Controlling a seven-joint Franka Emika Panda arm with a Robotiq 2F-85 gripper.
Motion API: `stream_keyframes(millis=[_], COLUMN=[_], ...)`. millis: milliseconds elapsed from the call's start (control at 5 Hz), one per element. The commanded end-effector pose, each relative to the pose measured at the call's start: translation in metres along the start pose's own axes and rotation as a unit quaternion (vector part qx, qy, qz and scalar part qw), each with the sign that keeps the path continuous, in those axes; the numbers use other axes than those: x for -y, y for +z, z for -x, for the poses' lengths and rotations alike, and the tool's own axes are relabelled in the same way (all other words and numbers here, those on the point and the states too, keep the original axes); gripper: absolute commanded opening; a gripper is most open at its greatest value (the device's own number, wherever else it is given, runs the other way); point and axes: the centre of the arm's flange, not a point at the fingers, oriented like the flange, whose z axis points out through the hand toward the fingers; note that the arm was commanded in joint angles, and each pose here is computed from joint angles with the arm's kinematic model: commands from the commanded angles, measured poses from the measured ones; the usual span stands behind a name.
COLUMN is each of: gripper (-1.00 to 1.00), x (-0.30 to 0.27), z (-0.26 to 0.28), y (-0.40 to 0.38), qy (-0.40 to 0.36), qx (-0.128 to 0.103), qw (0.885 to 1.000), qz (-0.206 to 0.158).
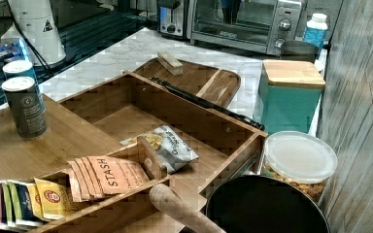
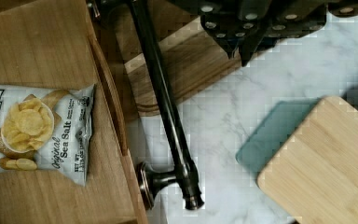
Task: Close the drawer.
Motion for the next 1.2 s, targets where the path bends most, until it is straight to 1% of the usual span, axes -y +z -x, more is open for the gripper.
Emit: stream_keyframes(millis=[200,400,600,800,1000,1200], gripper=[-1.00,-1.00,-1.00,-1.00,-1.00,-1.00], x=[0.022,0.022,0.026,0.029,0.021,0.011], z=[-0.011,-0.012,-0.024,-0.031,-0.034,-0.034], y=[0.027,0.042,0.052,0.074,0.093,0.115], qy=[-0.121,-0.130,-0.129,-0.124,-0.136,-0.132], qx=[-0.016,-0.047,-0.043,-0.032,-0.040,-0.026], qw=[0.992,0.990,0.991,0.992,0.989,0.990], qz=[0.005,0.005,0.005,0.019,0.029,0.029])
